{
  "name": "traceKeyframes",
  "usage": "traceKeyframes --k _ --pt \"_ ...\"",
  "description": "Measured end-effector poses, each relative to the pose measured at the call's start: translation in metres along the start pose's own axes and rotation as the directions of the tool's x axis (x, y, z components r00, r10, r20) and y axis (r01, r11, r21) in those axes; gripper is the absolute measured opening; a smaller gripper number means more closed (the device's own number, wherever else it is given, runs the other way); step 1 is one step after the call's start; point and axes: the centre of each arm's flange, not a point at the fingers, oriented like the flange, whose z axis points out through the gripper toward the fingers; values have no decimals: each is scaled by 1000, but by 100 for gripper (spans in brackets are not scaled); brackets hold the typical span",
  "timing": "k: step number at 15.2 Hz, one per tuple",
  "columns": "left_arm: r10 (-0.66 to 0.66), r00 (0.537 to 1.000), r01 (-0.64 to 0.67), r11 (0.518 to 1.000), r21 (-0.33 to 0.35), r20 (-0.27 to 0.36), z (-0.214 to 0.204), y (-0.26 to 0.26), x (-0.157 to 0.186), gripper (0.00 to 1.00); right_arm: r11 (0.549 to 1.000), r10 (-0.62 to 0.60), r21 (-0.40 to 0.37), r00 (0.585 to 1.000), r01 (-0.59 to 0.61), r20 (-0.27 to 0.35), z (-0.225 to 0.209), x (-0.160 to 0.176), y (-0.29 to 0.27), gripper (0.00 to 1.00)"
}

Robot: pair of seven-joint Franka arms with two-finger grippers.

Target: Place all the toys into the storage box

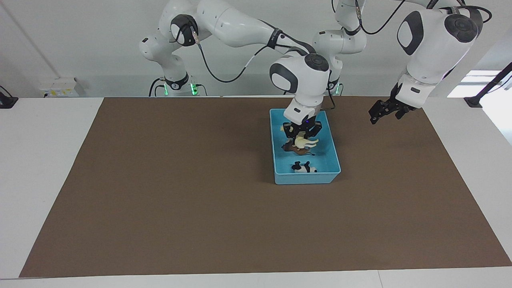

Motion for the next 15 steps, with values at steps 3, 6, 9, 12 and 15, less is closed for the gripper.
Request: traceKeyframes --k 3,6,9,12,15 --pt "-12 999 13 1000 -12 29 6 -15 8 100 999 48 -3 999 -48 0 14 -4 -6 69" --pt "-6 999 7 1000 -21 50 5 -15 2 100 995 99 12 994 -98 -37 -9 18 11 99" --pt "-3 999 4 1000 -23 36 -2 -14 -2 100 985 170 46 978 -166 -119 -68 72 66 100" --pt "10 999 -9 1000 -23 54 7 -13 4 100 993 112 52 977 -104 -184 -141 140 176 100" --pt "25 997 -23 1000 -21 77 15 -6 7 100 999 50 18 975 -48 -214 -179 187 294 100"
